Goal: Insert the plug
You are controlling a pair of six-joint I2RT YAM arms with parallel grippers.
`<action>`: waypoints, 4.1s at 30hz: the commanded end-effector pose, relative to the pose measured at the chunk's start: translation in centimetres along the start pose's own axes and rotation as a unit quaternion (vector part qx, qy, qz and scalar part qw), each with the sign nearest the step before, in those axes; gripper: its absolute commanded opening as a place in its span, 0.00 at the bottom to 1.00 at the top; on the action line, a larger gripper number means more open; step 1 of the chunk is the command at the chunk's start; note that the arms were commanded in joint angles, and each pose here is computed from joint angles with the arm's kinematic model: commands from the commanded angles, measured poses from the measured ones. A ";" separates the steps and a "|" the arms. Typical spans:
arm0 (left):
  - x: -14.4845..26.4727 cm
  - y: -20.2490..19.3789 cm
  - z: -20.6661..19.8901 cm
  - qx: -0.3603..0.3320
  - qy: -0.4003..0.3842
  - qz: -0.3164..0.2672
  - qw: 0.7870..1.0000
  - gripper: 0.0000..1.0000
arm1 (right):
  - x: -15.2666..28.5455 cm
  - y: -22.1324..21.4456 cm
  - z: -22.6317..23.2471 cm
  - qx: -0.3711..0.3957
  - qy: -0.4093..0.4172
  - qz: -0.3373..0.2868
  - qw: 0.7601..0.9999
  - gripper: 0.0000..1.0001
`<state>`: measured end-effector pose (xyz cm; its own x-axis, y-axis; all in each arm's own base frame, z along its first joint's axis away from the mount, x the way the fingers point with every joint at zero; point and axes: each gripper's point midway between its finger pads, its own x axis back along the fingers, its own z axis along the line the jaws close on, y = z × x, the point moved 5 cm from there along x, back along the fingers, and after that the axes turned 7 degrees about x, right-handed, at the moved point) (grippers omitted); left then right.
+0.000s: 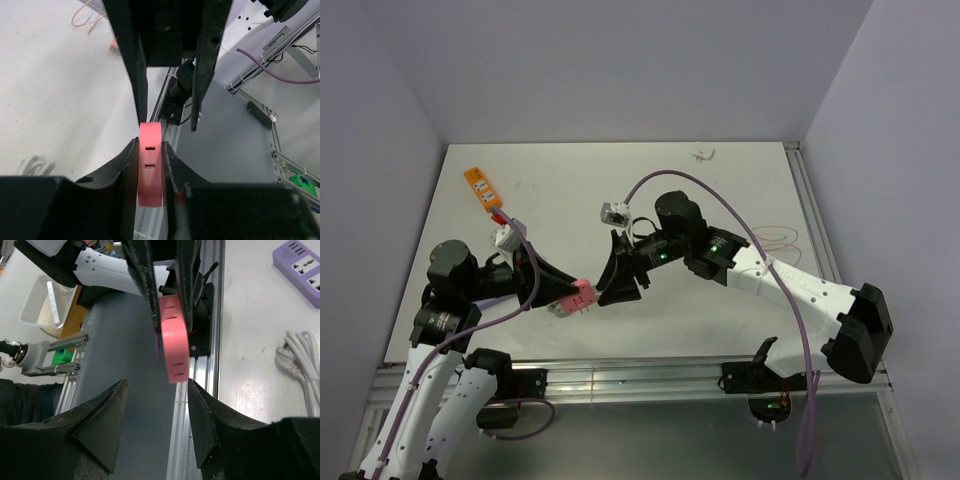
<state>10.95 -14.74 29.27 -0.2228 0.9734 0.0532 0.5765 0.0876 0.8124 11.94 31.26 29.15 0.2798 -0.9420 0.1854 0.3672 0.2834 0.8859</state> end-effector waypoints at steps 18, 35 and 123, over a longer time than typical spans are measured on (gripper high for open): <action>0.2 2.4 -0.3 -0.041 0.048 -0.080 0.995 0.67 | -3.1 2.4 0.3 -0.036 0.005 -0.071 0.997 0.00; 1.5 3.4 -3.2 -0.080 0.014 -0.196 0.977 0.90 | 0.0 5.5 2.4 -0.043 -0.057 -0.224 0.972 0.00; 19.4 0.9 14.4 0.368 0.778 -0.297 0.414 0.94 | -15.1 4.9 -16.0 0.311 -0.141 0.014 0.940 0.00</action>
<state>19.82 6.11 24.57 -0.5117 -0.5189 0.6848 0.0606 0.7732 0.6313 23.58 47.99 21.37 -0.0469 -0.9410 0.3351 -0.0949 0.3382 0.9363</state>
